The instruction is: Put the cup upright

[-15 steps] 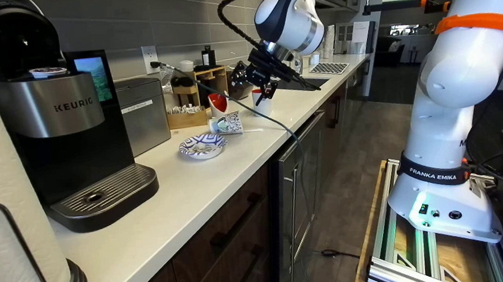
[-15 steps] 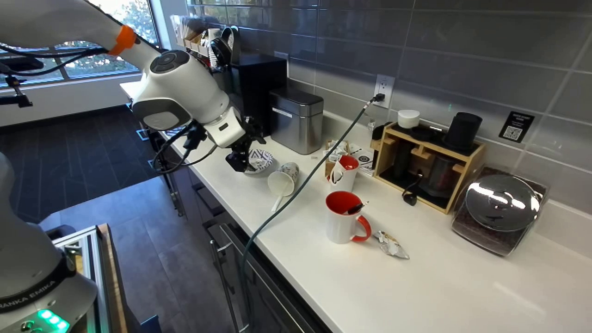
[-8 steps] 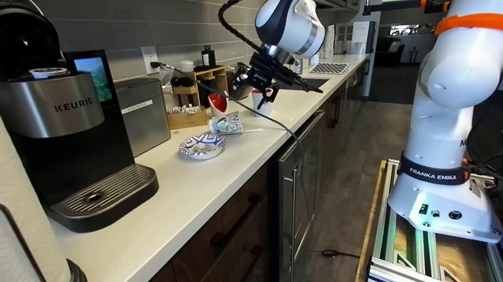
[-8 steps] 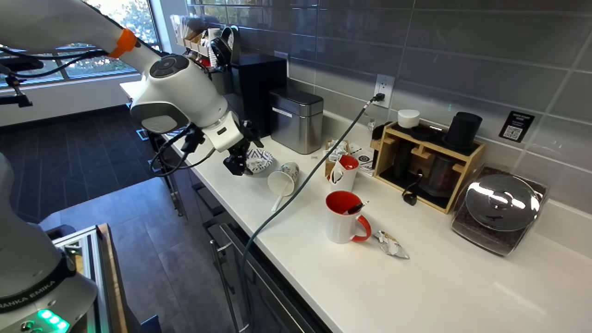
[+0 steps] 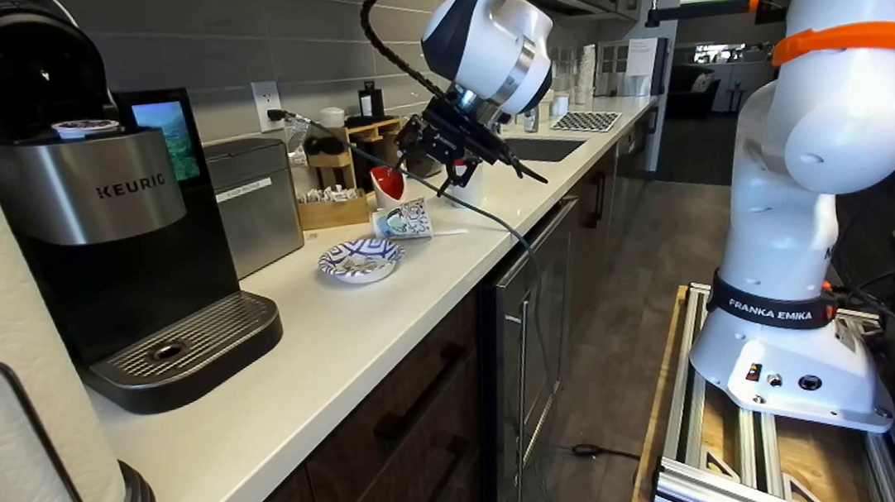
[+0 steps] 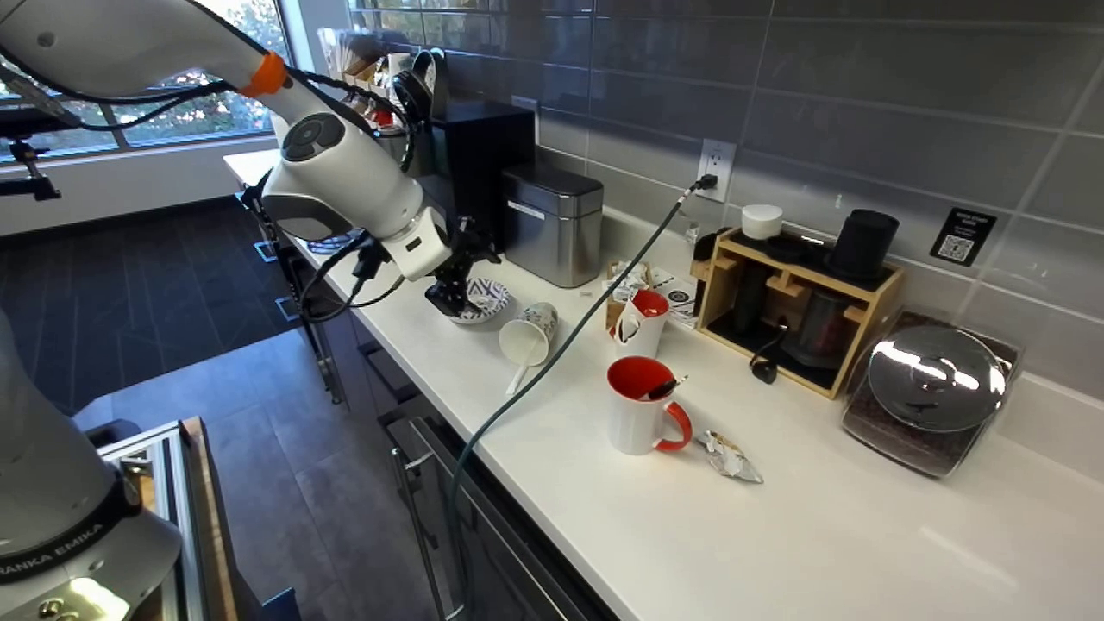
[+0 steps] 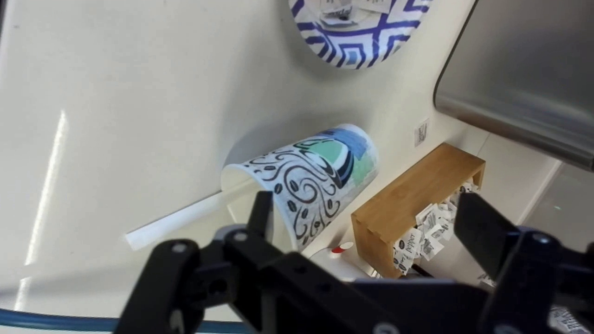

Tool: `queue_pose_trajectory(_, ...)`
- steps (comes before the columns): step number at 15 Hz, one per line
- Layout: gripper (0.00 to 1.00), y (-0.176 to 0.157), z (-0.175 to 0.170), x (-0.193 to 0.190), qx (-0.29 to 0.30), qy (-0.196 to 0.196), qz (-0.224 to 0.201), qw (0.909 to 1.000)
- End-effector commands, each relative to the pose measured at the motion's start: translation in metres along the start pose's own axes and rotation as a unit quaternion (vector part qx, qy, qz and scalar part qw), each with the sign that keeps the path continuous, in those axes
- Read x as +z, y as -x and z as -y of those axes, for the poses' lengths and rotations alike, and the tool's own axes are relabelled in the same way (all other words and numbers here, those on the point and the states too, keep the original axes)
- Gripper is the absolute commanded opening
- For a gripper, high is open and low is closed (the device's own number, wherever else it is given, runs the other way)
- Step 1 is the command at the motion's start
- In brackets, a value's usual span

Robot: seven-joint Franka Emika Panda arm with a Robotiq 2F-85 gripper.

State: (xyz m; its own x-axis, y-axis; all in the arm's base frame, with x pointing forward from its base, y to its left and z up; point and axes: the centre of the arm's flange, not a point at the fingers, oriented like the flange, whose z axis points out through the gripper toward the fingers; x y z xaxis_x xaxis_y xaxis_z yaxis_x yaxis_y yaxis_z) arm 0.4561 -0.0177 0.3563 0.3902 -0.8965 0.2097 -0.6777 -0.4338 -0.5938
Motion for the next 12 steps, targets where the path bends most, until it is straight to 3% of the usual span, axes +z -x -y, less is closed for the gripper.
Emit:
queue_pose_trajectory(1,1.00,-0.007,-0.012,0.037,-0.037,-0.008,0.004,0.9993)
queue_pose_trajectory(6,1.00,-0.025,-0.019,0.053,-0.117,0.014,0.008,0.9930)
queue_pose_trajectory(11,1.00,-0.022,-0.032,0.077,-0.107,0.027,0.011,0.9938)
queue_pose_trajectory(12,0.90,-0.021,-0.033,0.081,-0.103,0.029,0.012,0.9942)
